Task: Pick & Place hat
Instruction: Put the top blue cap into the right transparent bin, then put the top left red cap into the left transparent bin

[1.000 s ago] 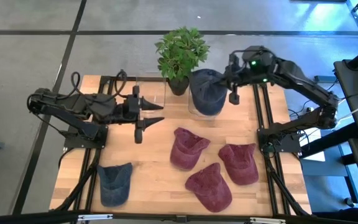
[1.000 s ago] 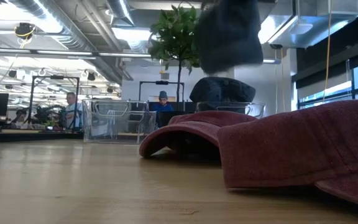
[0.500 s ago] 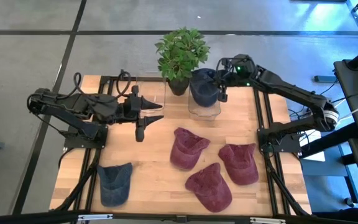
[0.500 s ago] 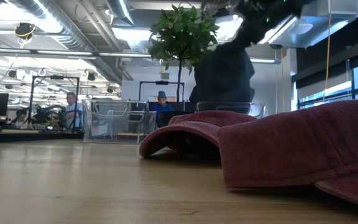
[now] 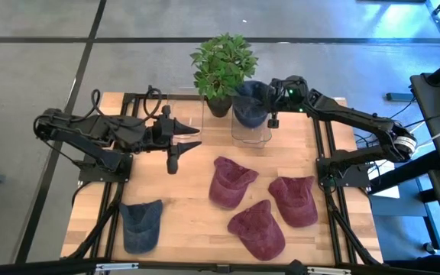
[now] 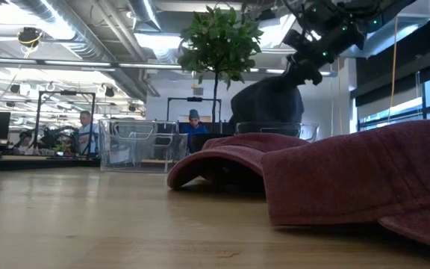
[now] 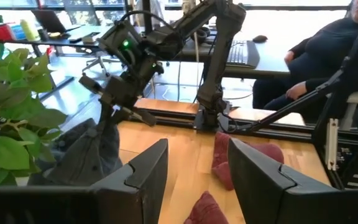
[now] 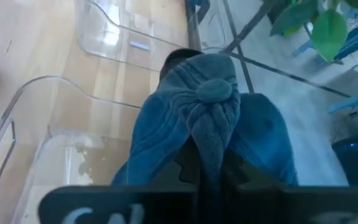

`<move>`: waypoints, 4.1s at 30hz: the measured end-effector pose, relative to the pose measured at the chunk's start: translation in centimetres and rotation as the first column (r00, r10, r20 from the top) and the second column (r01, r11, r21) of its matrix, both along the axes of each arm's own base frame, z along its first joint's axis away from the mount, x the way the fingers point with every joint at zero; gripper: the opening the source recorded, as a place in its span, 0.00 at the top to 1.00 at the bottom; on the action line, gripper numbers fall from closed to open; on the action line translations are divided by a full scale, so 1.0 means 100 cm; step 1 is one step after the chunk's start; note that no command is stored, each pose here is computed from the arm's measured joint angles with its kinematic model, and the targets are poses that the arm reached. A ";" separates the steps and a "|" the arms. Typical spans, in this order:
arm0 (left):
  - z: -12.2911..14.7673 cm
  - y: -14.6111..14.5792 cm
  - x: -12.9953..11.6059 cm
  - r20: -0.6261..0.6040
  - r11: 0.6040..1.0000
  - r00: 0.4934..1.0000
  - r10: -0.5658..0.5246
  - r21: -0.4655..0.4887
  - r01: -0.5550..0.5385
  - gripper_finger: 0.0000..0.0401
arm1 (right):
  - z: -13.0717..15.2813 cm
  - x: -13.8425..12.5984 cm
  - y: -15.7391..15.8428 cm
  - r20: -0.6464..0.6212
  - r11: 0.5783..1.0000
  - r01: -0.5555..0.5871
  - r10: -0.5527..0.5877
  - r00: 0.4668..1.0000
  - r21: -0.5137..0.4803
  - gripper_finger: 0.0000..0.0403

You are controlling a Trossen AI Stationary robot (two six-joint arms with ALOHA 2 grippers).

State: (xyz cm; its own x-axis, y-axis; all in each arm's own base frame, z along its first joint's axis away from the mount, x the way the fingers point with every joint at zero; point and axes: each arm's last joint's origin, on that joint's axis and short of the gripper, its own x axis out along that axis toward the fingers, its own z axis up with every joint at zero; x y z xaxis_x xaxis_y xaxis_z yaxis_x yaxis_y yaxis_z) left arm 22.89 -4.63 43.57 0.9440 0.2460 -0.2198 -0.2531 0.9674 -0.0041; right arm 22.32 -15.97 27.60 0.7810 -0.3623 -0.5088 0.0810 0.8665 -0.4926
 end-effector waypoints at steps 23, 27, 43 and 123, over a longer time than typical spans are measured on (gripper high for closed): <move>-0.081 0.043 0.091 -0.297 0.961 0.954 0.021 -0.259 -0.101 0.58 | 0.048 -0.006 -0.002 0.167 0.965 0.251 -0.261 0.951 0.080 0.45; -0.104 0.051 0.111 -0.357 0.964 0.934 -0.017 -0.254 -0.080 0.58 | 0.068 -0.010 0.009 0.224 0.960 0.236 -0.265 0.938 0.149 0.44; -0.212 0.077 0.182 -0.522 0.972 0.821 -0.231 -0.162 0.171 0.59 | 0.084 -0.024 0.046 0.227 0.963 0.200 -0.239 0.944 0.183 0.44; -0.056 0.144 -0.017 -0.336 0.922 0.859 0.386 0.170 -0.348 0.99 | 0.082 -0.027 0.046 0.189 0.953 0.273 -0.295 0.937 0.134 0.44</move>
State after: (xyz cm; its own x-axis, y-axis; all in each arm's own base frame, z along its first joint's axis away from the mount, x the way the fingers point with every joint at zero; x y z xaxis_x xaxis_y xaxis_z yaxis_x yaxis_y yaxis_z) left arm 21.23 9.76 37.96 0.6428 0.5979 -0.4789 -0.5557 0.7942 0.2456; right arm 19.61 -11.35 35.82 0.7441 -0.5379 -0.3962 0.4207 0.8380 -0.3475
